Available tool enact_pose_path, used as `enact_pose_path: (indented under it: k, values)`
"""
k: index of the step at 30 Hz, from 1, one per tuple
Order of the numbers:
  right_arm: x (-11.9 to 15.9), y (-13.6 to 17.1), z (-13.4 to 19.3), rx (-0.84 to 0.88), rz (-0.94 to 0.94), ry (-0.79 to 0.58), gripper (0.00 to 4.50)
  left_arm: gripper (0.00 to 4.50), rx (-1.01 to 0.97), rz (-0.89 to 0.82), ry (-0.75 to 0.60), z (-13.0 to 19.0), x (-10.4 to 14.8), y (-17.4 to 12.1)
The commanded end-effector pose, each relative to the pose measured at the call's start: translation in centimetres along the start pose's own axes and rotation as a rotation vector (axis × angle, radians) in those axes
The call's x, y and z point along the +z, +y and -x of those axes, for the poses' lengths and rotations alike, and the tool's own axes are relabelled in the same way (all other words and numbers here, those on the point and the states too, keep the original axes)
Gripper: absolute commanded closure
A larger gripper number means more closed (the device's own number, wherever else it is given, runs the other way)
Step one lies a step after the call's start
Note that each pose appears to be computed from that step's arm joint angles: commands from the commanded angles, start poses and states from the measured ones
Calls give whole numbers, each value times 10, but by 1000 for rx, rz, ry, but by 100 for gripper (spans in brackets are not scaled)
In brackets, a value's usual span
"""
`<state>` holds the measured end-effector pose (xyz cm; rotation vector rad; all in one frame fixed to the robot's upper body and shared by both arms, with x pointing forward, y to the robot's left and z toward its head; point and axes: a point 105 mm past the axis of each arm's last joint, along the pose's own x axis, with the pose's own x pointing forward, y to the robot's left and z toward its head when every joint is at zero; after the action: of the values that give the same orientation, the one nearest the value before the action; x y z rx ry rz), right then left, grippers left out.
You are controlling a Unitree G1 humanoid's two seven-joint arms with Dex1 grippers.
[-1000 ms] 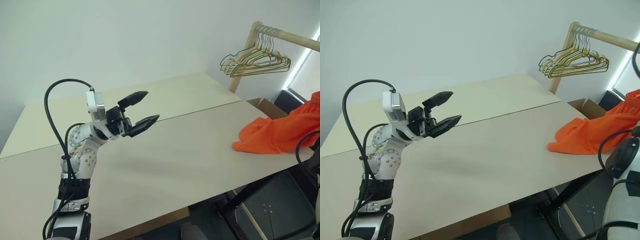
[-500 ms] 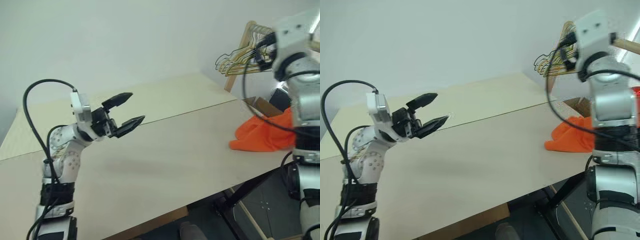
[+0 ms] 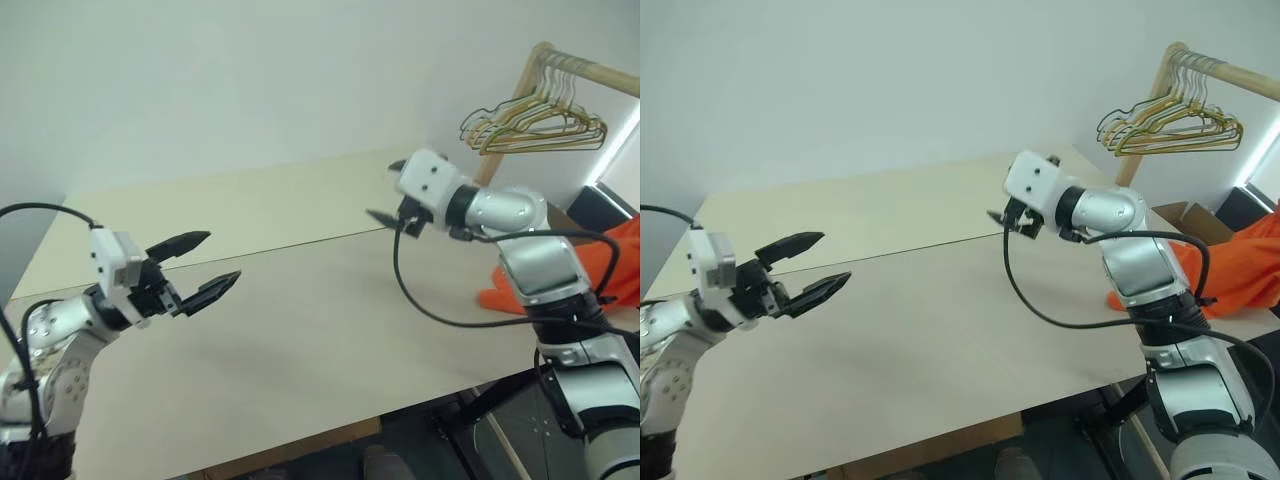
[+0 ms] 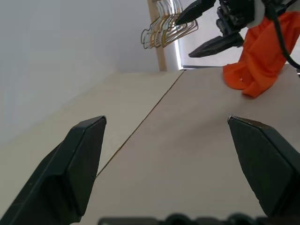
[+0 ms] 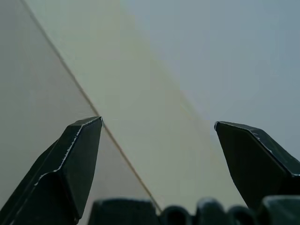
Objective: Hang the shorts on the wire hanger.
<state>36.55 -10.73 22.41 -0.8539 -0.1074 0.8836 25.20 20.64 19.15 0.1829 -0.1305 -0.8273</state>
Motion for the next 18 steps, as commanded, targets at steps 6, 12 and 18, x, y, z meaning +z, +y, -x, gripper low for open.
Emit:
enact_pose_path:
  k: [6,12,18]
  values:
    - [-3,15,9,157,51,8,5,0,52,-54,109,22,-5,-8]
    - [-13,33,11,231,47,47,5,0,63,-44,140,24,-15,-5]
    - [-25,54,15,287,47,82,5,0,57,-49,153,21,-17,-3]
